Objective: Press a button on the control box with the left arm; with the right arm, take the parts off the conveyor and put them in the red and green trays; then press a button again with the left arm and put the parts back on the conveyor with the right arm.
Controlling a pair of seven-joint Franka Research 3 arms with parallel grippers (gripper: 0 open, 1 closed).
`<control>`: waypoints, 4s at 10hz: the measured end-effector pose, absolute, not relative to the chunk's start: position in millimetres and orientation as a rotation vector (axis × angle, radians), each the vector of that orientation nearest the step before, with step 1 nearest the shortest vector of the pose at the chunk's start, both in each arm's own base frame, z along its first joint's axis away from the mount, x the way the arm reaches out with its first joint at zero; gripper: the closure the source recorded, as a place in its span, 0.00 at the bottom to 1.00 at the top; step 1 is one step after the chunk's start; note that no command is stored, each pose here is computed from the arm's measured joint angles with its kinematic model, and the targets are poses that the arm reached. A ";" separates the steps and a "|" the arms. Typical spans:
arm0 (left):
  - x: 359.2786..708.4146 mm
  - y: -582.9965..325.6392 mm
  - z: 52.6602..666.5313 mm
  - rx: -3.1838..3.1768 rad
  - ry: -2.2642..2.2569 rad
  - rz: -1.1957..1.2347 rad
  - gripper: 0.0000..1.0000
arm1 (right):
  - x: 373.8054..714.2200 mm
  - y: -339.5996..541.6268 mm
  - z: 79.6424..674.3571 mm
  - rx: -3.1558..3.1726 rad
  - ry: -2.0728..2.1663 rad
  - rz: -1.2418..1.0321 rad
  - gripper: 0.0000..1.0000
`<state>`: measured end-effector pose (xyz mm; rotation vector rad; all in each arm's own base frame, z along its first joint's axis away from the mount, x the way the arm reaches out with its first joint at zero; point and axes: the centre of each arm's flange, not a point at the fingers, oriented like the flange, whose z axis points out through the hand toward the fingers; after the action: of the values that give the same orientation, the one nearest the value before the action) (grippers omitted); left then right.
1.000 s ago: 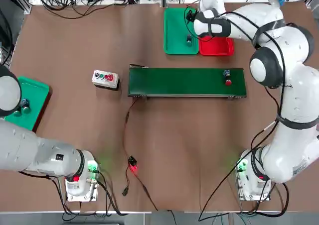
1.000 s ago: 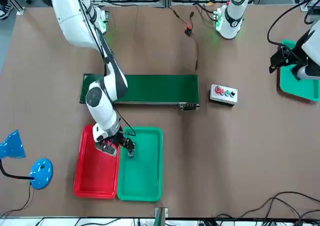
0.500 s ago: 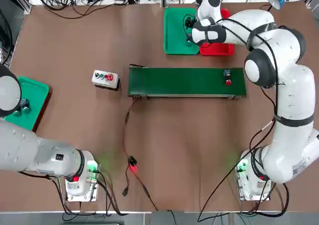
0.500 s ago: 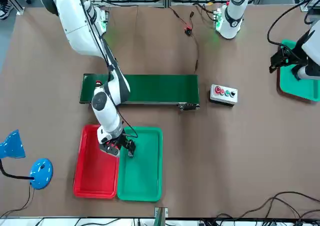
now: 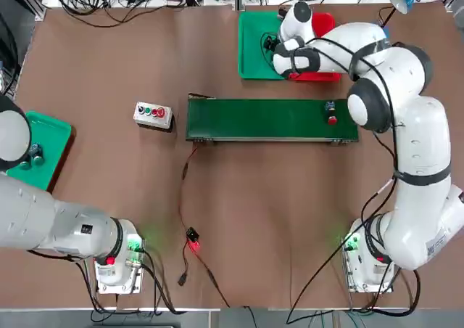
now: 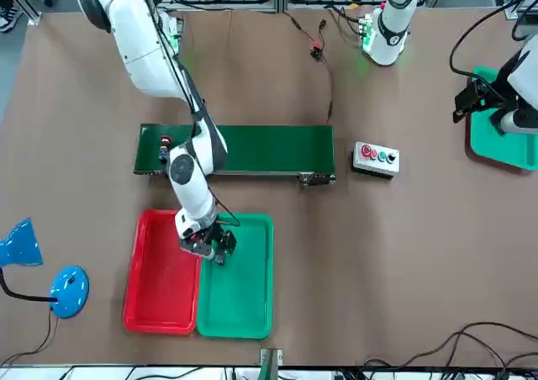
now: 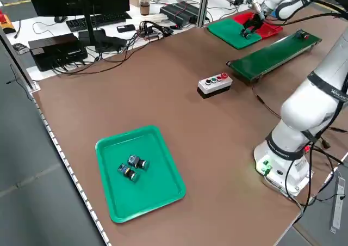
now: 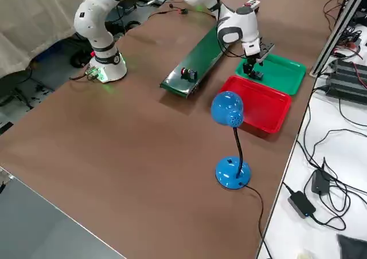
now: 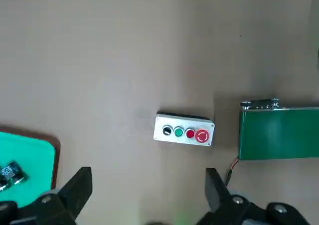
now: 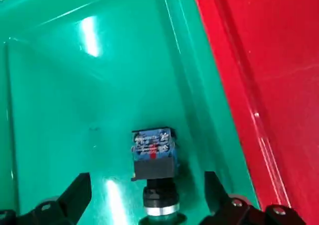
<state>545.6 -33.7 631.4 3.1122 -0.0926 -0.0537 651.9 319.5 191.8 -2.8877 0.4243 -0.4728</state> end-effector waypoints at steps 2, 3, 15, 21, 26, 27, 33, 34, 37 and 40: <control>545.6 -33.6 631.4 3.112 -0.093 -0.054 0.00 | 653.2 318.4 192.5 -2.886 0.430 -0.478 0.00; 545.6 -33.6 631.4 3.112 -0.093 -0.054 0.00 | 654.4 318.6 193.6 -2.883 0.434 -0.482 0.01; 545.6 -33.1 631.4 3.112 -0.091 -0.054 0.00 | 661.8 333.7 183.2 -2.868 0.477 -0.513 0.25; 545.7 -31.7 631.4 3.112 -0.087 -0.054 0.00 | 657.4 339.4 174.6 -2.897 0.430 -0.536 0.37; 545.7 -31.7 631.4 3.112 -0.087 -0.054 0.00 | 661.5 337.0 178.8 -2.895 0.432 -0.555 0.51; 545.7 -31.8 631.4 3.112 -0.087 -0.054 0.00 | 662.8 336.4 180.3 -2.893 0.433 -0.560 0.57; 545.7 -32.3 631.4 3.112 -0.089 -0.054 0.00 | 662.5 342.8 187.2 -2.938 0.434 -0.492 0.58; 545.7 -32.3 631.5 3.112 -0.089 -0.053 0.00 | 659.1 350.4 197.8 -2.977 0.429 -0.426 0.58; 545.7 -32.2 631.5 3.112 -0.088 -0.053 0.00 | 648.7 358.3 276.5 -3.047 0.437 -0.267 0.58; 545.8 -31.7 631.2 3.112 -0.087 -0.054 0.00 | 616.1 376.5 350.5 -3.086 0.395 -0.146 0.58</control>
<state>545.8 -31.7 631.2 3.1123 -0.0870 -0.0541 616.1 376.5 350.5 -3.0859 0.3950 -0.1458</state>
